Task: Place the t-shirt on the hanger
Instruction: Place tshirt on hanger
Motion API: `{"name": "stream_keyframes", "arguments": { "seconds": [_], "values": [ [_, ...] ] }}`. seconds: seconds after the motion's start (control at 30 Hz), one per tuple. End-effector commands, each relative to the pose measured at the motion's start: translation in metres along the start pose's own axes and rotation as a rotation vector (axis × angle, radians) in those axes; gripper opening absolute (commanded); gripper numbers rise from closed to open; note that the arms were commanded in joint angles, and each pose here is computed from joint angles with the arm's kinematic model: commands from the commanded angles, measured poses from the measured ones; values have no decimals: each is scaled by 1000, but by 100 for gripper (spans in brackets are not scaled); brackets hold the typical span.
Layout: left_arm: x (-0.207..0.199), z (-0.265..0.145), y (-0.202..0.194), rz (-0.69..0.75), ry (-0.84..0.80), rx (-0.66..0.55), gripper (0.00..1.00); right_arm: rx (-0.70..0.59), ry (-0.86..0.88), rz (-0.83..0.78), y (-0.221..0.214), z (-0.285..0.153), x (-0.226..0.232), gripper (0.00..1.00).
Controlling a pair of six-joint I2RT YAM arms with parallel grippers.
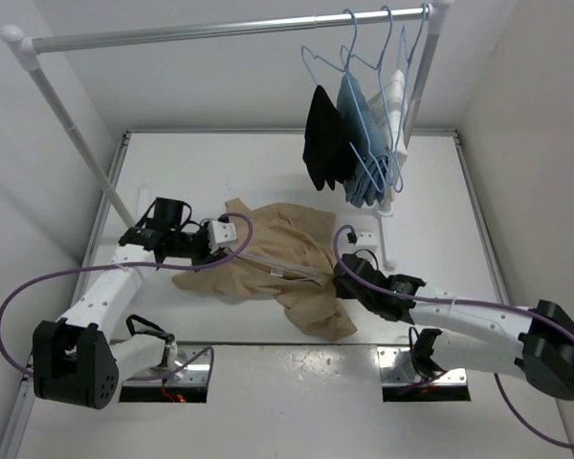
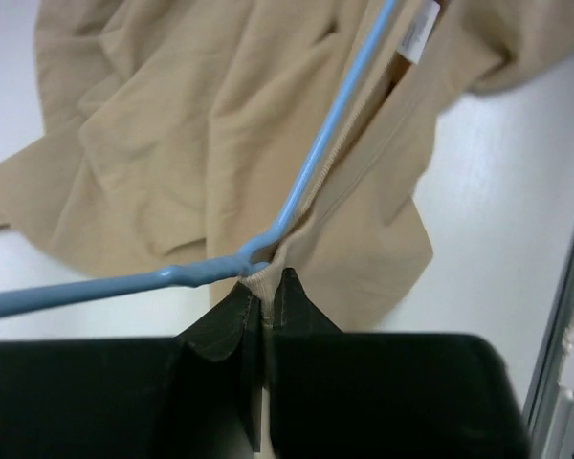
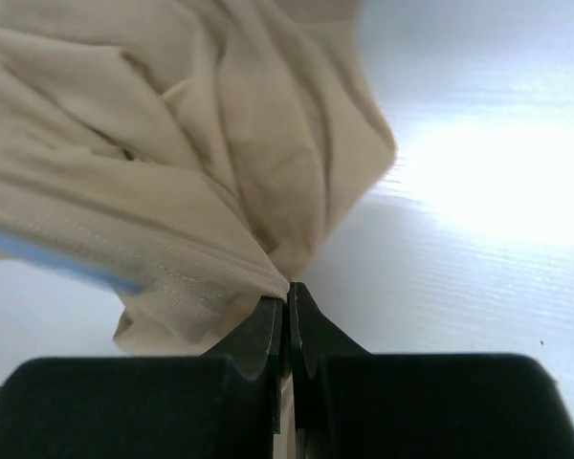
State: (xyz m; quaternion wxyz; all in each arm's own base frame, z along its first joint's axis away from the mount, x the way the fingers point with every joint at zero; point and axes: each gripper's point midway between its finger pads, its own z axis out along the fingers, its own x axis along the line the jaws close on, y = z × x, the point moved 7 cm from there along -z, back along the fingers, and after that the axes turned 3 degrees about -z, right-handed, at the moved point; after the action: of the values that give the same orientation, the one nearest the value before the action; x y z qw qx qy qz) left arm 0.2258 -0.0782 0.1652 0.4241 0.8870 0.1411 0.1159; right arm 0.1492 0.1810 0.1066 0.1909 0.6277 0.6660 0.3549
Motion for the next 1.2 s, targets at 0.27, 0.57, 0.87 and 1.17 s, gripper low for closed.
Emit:
{"name": "stream_keyframes", "arguments": {
  "seconds": [0.27, 0.57, 0.87, 1.17],
  "values": [
    [14, -15, 2, 245, 42, 77, 0, -88, -64, 174, 6, -7, -28, 0],
    [33, -9, 12, 122, 246, 93, 0, -48, 306, -77, 36, -16, 29, 0],
    [14, 3, 29, 309, 224, 124, 0, -93, 494, -128, 65, -34, 60, 0],
    [-26, 14, 76, 401, -3, -113, 0, -68, 565, -161, 76, -31, 80, 0]
  ]
}}
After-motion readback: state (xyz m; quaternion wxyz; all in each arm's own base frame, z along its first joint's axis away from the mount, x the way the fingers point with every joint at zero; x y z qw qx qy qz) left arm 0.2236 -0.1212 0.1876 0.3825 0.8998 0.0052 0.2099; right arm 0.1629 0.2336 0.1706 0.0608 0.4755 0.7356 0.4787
